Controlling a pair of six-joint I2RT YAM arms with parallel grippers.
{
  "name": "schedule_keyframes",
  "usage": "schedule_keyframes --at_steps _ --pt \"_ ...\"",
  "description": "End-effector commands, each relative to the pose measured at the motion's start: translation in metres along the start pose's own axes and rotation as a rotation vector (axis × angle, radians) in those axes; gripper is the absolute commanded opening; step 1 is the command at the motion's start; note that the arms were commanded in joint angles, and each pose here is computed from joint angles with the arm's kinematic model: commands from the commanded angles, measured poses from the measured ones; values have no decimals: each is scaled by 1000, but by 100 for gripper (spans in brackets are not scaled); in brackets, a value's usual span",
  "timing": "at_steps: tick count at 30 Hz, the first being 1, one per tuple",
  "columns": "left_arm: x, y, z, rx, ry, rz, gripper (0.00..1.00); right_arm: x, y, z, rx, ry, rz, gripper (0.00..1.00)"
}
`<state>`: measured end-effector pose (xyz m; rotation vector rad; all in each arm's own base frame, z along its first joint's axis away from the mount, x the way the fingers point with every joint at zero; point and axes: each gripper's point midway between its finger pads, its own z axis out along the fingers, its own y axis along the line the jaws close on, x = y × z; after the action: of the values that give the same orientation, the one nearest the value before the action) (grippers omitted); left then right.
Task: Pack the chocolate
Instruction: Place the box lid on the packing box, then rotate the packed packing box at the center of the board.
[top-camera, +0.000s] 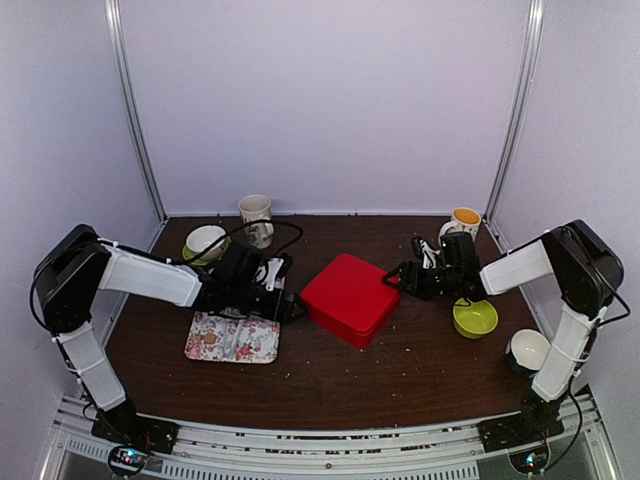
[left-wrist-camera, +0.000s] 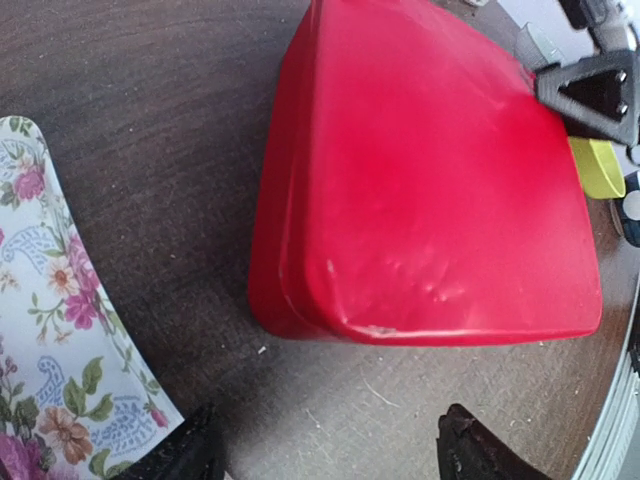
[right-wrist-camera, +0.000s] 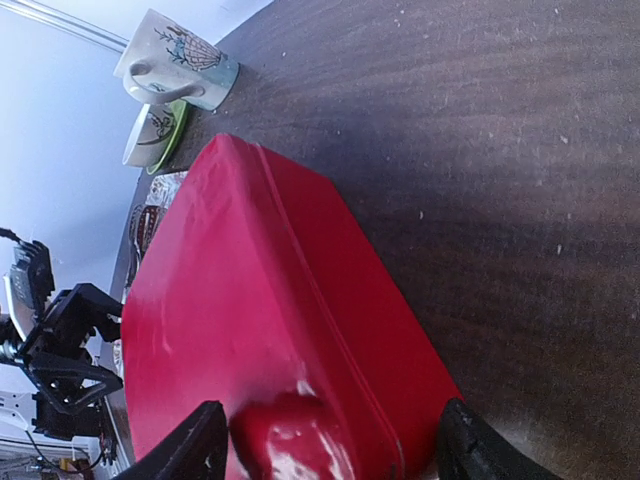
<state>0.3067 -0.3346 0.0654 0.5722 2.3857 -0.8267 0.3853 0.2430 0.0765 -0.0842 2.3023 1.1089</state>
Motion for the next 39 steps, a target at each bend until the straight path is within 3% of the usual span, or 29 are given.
schedule_keyframes --at_steps 1,13,16,21,26,32,39 --pt "-13 -8 -16 27 -62 -6 75 16 24 -7 -117 -13 24 70" --pt "-2 -4 -39 -8 -24 -79 76 85 55 -23 -184 33 81 67" --pt "-5 -11 -39 32 -32 -111 76 83 56 -25 -176 21 78 68" --pt "-18 -10 -36 41 -76 -133 76 60 43 -30 -84 -11 46 78" --pt "-42 15 -40 109 -144 -229 76 56 38 -27 -33 9 74 74" --pt "-64 13 -18 158 -80 -139 78 67 33 -23 -40 18 176 69" --pt "-80 14 14 174 12 -28 77 77 50 -19 -68 35 181 61"
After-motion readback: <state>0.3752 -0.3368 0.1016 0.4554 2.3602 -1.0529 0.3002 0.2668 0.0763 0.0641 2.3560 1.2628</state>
